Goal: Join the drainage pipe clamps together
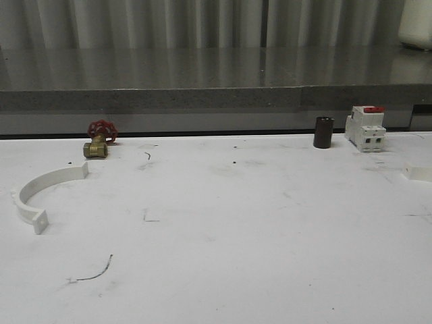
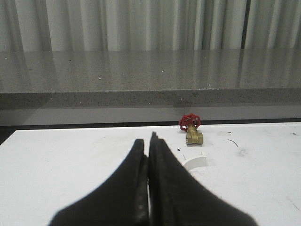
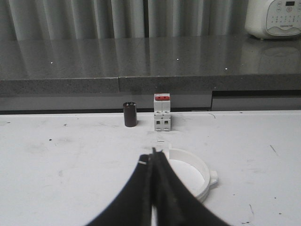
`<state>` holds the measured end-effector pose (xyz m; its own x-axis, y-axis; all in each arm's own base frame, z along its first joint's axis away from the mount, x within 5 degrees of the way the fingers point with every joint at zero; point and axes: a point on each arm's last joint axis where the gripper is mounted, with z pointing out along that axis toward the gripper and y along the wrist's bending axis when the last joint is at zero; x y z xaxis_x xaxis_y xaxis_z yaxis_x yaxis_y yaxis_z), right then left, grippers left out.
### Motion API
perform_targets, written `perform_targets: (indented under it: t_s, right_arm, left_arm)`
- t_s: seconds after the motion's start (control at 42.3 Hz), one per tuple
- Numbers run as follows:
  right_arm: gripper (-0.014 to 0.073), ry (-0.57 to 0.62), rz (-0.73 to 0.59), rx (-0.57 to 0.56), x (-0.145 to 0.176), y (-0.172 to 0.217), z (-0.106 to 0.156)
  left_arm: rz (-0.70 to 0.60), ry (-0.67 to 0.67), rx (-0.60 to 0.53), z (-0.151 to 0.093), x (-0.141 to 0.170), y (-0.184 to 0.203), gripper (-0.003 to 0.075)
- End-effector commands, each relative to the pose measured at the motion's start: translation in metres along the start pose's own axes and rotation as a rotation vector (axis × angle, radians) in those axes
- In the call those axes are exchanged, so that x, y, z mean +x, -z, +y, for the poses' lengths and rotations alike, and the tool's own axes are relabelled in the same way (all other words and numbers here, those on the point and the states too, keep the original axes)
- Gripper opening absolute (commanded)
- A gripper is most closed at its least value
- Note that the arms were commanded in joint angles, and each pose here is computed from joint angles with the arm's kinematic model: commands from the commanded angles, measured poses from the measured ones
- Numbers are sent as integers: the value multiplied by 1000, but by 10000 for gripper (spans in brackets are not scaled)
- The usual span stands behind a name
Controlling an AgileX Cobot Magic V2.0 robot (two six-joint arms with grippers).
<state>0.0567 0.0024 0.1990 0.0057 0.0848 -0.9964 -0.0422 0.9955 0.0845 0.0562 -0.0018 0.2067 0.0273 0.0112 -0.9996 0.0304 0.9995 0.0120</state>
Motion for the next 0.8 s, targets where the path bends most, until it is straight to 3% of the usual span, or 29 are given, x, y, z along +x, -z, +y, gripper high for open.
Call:
perform_targets:
  t_s: [0.0,0.78]
  right_arm:
    - [-120,3,-106,0,-10,2,0]
    - [-120,3,-112,-1,-11,2,0]
  left_arm:
    - [-70,4,-5,0,0,0,-20]
    - [-93,4,-6,0,-2,0,-20]
